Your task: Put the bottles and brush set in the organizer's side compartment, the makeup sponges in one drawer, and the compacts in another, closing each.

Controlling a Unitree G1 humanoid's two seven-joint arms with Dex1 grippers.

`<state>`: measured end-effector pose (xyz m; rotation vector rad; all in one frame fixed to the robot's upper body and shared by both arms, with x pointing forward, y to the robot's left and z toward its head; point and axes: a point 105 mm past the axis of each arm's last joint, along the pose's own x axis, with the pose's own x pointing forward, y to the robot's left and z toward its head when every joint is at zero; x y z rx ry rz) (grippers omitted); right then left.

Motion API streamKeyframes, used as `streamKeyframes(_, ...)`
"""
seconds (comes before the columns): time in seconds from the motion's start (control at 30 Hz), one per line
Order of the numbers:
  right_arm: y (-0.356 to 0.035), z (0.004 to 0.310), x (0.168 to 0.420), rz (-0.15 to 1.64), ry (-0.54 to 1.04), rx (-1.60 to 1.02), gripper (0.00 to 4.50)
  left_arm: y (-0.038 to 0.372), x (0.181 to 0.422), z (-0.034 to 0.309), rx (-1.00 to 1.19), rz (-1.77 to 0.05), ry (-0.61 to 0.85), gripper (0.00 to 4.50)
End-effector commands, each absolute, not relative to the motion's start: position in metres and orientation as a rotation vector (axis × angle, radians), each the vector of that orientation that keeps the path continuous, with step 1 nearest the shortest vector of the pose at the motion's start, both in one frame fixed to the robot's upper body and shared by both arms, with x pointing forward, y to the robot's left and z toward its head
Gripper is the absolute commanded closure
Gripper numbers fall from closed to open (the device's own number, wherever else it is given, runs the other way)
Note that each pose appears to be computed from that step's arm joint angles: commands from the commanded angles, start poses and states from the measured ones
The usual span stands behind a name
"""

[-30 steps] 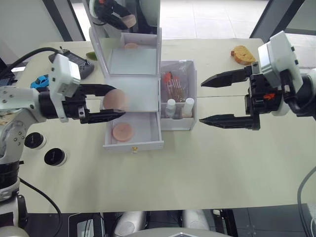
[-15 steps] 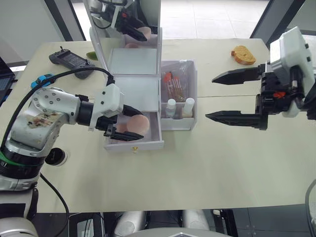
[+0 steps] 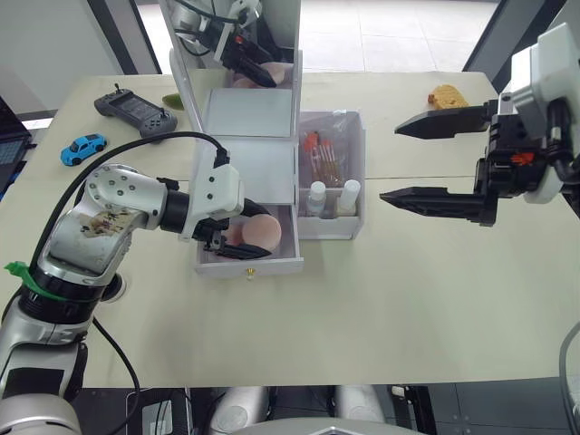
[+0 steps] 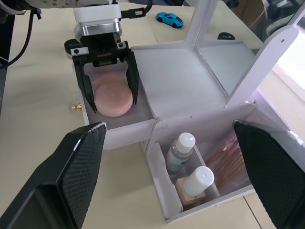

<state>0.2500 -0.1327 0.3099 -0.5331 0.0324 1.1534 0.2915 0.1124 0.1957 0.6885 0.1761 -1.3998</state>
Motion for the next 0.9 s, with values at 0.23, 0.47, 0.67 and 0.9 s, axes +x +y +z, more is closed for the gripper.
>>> streamKeyframes(0.23,-0.129,0.326,0.243,1.133,-0.046,-0.562,0.00,0.105,0.296,0.207,0.709,-1.363,0.116,0.18)
streamKeyframes(0.47,-0.124,0.330,0.240,1.156,-0.058,-0.559,0.00,0.116,0.284,0.224,0.650,-1.378,0.113,0.02)
streamKeyframes(0.67,-0.127,0.328,0.241,1.174,-0.043,-0.553,0.00,0.142,0.279,0.261,0.480,-1.315,0.093,0.02)
streamKeyframes(0.9,-0.122,0.328,0.244,1.195,-0.077,-0.572,0.00,0.144,0.208,0.263,0.309,-1.500,0.133,0.02)
